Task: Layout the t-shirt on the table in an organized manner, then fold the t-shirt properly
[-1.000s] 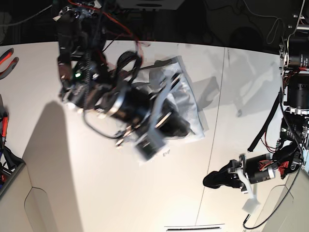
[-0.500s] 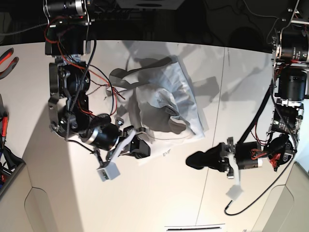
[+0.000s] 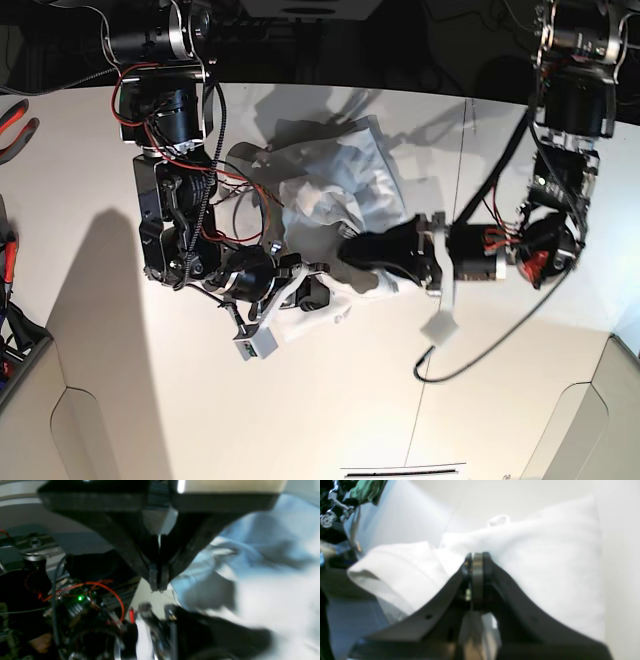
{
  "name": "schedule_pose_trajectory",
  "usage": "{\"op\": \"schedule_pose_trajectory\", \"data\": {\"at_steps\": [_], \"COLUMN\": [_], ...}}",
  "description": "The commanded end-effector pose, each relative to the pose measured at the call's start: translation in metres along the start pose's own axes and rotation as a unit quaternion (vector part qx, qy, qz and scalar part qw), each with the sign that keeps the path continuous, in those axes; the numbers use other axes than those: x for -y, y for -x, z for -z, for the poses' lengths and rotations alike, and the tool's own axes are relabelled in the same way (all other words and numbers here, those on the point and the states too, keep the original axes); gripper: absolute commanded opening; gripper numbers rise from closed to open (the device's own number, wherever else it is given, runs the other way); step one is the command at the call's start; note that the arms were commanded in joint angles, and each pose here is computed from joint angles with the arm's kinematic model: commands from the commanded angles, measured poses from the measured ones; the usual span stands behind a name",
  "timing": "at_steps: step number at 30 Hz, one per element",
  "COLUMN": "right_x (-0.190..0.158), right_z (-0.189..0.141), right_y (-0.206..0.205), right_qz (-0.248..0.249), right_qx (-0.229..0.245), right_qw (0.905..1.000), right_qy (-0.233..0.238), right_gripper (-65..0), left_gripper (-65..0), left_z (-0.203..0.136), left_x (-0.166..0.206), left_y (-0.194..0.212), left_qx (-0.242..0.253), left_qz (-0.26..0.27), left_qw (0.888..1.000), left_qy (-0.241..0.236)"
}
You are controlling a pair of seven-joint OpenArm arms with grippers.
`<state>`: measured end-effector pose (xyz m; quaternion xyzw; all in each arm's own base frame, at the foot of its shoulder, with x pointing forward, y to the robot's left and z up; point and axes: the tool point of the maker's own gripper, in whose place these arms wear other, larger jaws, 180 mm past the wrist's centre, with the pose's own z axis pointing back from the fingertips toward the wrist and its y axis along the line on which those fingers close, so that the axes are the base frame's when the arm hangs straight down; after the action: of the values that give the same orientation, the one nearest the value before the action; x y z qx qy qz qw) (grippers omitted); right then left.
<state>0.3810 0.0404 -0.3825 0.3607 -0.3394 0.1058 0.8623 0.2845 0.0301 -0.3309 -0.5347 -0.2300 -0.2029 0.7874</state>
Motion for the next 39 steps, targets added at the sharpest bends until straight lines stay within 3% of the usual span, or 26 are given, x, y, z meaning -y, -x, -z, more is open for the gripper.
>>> {"op": "schedule_pose_trajectory", "data": {"at_steps": [1, 3, 6, 12, 18, 20, 24, 28, 33, 39], "right_x": [-0.006, -0.003, 0.001, 0.008, 0.008, 0.008, 0.010, 0.014, 0.032, 0.038], "right_z": [0.000, 0.001, 0.004, 0.011, 0.011, 0.011, 0.011, 0.011, 0.009, 0.006], "right_y": [-0.022, -0.023, -0.019, 0.001, 0.001, 0.001, 0.002, 0.004, 0.008, 0.008], "right_qz": [-0.007, 0.001, 0.014, 0.033, 0.034, 0.034, 0.030, 0.024, 0.025, 0.019], "right_qx": [0.026, 0.034, 0.032, 0.009, 0.011, 0.012, 0.009, 0.003, -0.005, -0.006], "right_qw": [0.9996, 0.9994, 0.9994, 0.9994, 0.9993, 0.9993, 0.9994, 0.9994, 0.9968, 0.9962], "right_qy": [-0.005, 0.000, 0.006, 0.010, 0.010, 0.010, 0.014, 0.025, 0.076, 0.085], "right_gripper": [-65.0, -65.0, -65.0, -65.0, -65.0, -65.0, -65.0, -65.0, -65.0, -65.0], "left_gripper": [-65.0, -65.0, -65.0, -65.0, -65.0, -65.0, -65.0, -65.0, -65.0, -65.0], "left_z": [0.003, 0.015, 0.035, 0.059, 0.070, 0.065, 0.047, 0.039, 0.016, -0.014], "left_x": [0.011, 0.019, 0.014, -0.009, -0.034, -0.050, -0.085, -0.093, -0.105, -0.118], "left_y": [-0.017, -0.014, -0.011, -0.015, 0.002, 0.012, 0.036, 0.053, 0.074, 0.078], "left_qx": [0.030, 0.050, 0.063, 0.073, 0.038, 0.022, -0.024, -0.047, -0.080, -0.093], "left_qz": [0.015, 0.001, 0.000, 0.042, 0.062, 0.044, 0.023, 0.020, 0.014, 0.014], "left_qw": [0.999, 0.998, 0.998, 0.994, 0.986, 0.979, 0.953, 0.944, 0.934, 0.924], "left_qy": [0.021, 0.038, 0.016, -0.071, -0.153, -0.197, -0.301, -0.325, -0.347, -0.371]}}
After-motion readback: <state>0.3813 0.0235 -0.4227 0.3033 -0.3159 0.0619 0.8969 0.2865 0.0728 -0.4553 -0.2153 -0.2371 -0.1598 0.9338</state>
